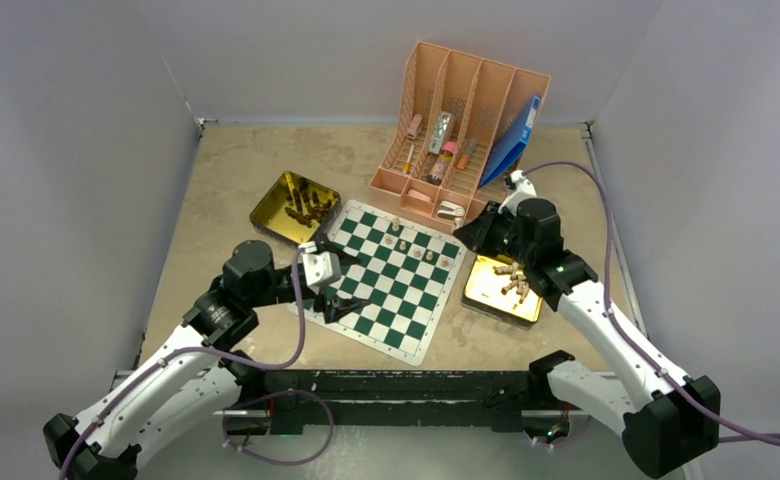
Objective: Set up the chess pieces on the board
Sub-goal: Pick up the chess piece from the storage box.
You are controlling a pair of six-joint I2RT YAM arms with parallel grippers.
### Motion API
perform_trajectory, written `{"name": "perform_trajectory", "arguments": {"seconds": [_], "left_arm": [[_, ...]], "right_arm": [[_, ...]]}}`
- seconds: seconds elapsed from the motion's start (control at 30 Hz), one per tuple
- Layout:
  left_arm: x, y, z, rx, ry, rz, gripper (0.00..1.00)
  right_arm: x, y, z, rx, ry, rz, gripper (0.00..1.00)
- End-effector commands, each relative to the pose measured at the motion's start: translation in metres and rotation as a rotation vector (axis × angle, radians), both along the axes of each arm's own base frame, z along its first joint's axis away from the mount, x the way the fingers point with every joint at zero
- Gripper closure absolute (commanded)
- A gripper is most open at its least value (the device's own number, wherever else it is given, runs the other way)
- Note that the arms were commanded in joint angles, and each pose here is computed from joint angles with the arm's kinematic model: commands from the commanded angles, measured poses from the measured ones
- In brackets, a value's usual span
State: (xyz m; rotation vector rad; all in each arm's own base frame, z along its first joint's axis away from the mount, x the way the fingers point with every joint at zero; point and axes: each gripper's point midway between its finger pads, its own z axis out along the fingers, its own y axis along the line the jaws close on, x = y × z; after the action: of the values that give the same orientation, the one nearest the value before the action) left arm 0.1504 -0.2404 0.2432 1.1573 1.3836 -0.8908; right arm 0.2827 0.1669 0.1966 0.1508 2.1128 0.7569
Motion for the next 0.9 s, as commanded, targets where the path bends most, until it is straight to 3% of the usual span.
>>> {"name": "perform_trajectory", "arguments": {"seconds": [0.0,0.1,0.23,0.3,0.4,0.5,0.67,0.73,0.87], "left_arm": [[0.016,-0.007,0.034,0.008,-0.233,-0.033,0.23],[0.022,-0.012,0.034,0.033,-0.270,-0.054,0.23],[0.020,-0.023,0.055,-0.067,-0.108,-0.044,0.23],[0.008,-0.029,0.065,-0.098,-0.086,-0.122,0.23],[0.006,-0.030,0.077,-0.112,-0.201,-0.162,0.22],[0.015,-0.030,0.069,-0.042,-0.313,-0.167,0.22],[0.035,-0.037,0.049,0.043,-0.247,-0.147,0.23],[0.031,-0.042,0.046,0.002,-0.165,-0.152,0.24],[0.014,-0.037,0.067,-0.259,-0.021,-0.087,0.23]], "right_arm": [[-0.020,0.043,0.037,0.111,-0.140,0.318,1.00],[-0.029,0.053,0.045,0.136,-0.161,0.401,1.00],[-0.044,0.063,0.055,0.175,-0.192,0.502,1.00],[-0.051,0.070,0.053,0.186,-0.190,0.559,1.00],[-0.057,0.079,0.040,0.175,-0.157,0.634,1.00],[-0.069,0.094,0.032,0.189,-0.129,0.704,1.00],[-0.092,0.118,0.036,0.249,-0.130,0.794,1.00],[-0.095,0.120,0.045,0.291,-0.156,0.799,1.00],[-0.093,0.118,0.062,0.330,-0.194,0.748,1.00]]}}
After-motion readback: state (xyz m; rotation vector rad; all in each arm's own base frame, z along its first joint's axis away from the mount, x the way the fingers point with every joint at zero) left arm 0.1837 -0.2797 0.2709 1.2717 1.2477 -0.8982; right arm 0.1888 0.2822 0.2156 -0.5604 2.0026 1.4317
